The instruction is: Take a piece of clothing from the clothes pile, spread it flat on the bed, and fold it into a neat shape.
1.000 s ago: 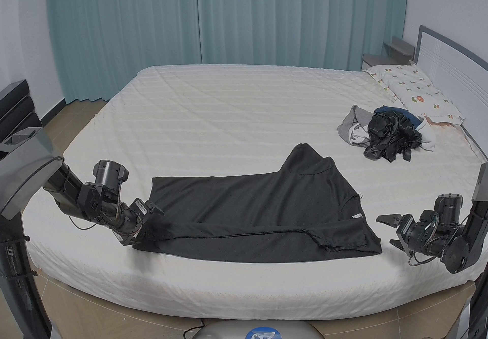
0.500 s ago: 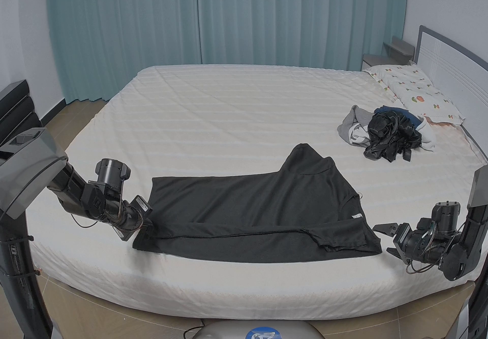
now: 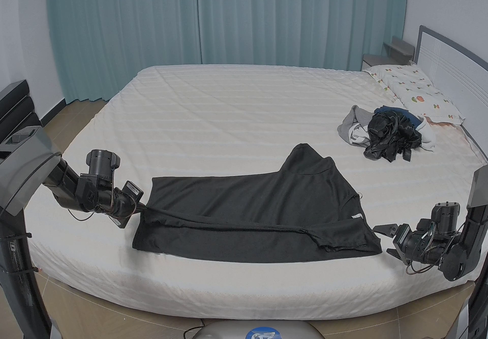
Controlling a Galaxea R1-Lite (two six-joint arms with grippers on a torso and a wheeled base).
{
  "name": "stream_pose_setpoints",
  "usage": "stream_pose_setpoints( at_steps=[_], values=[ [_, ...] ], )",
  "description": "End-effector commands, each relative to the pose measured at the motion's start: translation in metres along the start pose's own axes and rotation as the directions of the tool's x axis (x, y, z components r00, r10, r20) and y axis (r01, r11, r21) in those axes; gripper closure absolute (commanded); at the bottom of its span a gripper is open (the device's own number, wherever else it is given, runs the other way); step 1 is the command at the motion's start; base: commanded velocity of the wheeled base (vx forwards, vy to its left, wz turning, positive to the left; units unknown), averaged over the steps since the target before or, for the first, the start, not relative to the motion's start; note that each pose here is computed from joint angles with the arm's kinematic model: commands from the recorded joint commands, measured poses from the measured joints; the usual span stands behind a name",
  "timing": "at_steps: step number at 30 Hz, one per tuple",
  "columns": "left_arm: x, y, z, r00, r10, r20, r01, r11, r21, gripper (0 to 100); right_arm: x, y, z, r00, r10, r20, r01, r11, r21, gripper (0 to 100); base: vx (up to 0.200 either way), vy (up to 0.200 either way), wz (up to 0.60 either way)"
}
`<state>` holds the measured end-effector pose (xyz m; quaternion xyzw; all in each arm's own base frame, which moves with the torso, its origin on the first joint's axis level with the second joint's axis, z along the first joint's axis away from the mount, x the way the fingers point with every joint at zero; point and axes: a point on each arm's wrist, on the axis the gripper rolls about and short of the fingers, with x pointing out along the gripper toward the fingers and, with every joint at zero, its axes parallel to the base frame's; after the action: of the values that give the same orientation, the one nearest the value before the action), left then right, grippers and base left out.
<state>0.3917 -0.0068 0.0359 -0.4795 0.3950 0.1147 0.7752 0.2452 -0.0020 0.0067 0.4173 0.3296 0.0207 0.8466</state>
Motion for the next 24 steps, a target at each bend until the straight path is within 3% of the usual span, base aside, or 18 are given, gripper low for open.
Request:
stream_pose_setpoints(
  at_steps=[1, 15, 16, 24],
  values=[
    [0.0108, 0.0047, 0.0011, 1.0, 0.014, -0.006, -0.014, 1.0, -0.008, 100, 0.0008, -0.0006, -0.0005, 1.0, -0.002, -0.004, 0.002, 1.0, 0.001, 0, 0.0, 0.0, 0.0],
    [0.0175, -0.0012, 0.0068, 1.0, 0.002, 0.019, -0.001, 0.998, -0.062, 100, 0.0013, -0.0008, -0.0044, 1.0, -0.008, -0.019, 0.007, 1.0, 0.0, 0, 0.0, 0.0, 0.0],
    [0.0177, -0.0014, 0.0062, 1.0, 0.003, 0.017, -0.002, 0.998, -0.063, 0, 0.0015, -0.0011, -0.0045, 1.0, -0.01, -0.019, 0.01, 1.0, 0.0, 0, 0.0, 0.0, 0.0],
    [0.0167, -0.0008, 0.0087, 1.0, 0.006, 0.029, -0.004, 0.998, -0.068, 0, 0.0, -0.0017, -0.0059, 1.0, -0.012, -0.023, 0.011, 1.0, -0.012, 0, 0.0, 0.0, 0.0]
  ],
)
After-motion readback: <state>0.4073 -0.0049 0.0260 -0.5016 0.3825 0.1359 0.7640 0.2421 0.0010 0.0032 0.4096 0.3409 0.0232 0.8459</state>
